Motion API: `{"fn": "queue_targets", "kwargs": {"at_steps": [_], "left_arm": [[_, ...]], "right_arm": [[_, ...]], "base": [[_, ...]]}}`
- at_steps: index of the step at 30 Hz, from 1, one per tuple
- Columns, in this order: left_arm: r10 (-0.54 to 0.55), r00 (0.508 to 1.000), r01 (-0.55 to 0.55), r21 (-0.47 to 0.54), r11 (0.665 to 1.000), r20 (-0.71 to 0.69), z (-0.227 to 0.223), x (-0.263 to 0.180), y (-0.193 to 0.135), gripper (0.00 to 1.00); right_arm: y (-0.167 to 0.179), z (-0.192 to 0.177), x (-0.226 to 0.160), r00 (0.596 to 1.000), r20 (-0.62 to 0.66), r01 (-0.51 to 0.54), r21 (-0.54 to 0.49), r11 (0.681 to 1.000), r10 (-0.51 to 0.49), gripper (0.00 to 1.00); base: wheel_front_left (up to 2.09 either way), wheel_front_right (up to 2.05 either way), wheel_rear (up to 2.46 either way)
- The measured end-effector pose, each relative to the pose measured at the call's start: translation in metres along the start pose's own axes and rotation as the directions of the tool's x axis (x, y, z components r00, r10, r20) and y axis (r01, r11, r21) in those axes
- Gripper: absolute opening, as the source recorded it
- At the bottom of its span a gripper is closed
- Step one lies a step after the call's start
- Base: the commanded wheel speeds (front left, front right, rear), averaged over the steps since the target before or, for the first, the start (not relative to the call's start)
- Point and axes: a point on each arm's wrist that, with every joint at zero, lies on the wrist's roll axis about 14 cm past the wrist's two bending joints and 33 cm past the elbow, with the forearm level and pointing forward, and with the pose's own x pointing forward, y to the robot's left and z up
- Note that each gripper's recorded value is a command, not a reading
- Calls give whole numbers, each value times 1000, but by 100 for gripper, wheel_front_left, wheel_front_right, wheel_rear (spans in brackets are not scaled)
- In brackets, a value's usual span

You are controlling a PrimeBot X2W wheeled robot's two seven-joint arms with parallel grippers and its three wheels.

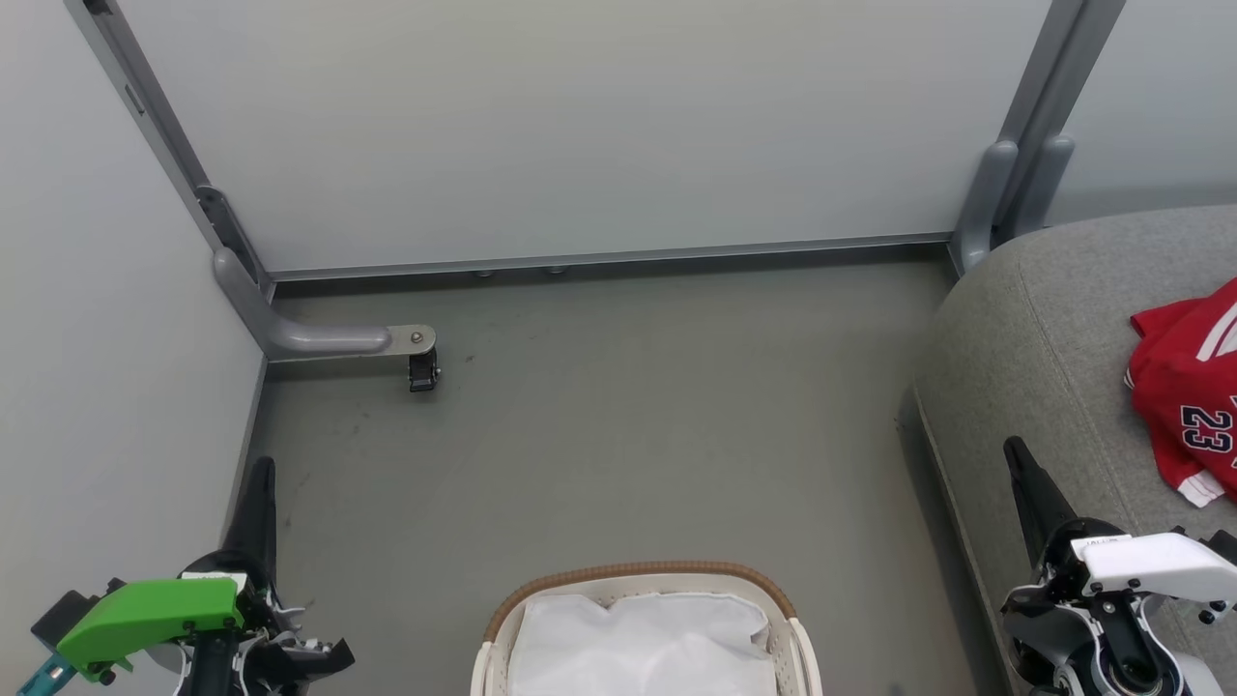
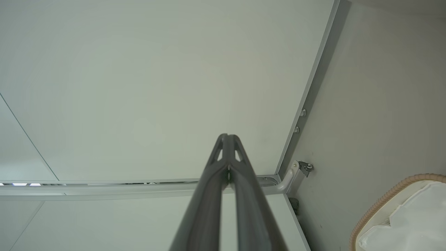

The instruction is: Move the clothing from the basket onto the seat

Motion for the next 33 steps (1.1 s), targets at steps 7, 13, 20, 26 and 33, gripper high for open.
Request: {"fn": "queue_targets", "kwargs": {"at_steps": [7, 13, 20, 26, 33], "left_arm": [[-19, 1000, 19, -34, 999, -1, 1, 2, -6, 0], [-20, 1000, 20, -34, 999, -1, 1, 2, -6, 0], [-20, 1000, 20, -34, 999, -1, 1, 2, -6, 0], [-20, 1000, 20, -34, 999, -1, 1, 2, -6, 0], [-20, 1000, 20, -34, 999, -1, 1, 2, -6, 0]], "right_arm": [[3, -1, 1, 1000, -5, -12, 36, 999, 12, 0], [3, -1, 1, 1000, -5, -13, 36, 999, 13, 0], [3, -1, 1, 1000, -5, -13, 36, 999, 13, 0], [4, -1, 1, 1000, -5, -13, 36, 999, 13, 0], [3, -1, 1, 1000, -5, -13, 36, 999, 13, 0]], "base": [[0, 0, 0], [0, 0, 0], [0, 0, 0], [0, 0, 0], [0, 0, 0]]}}
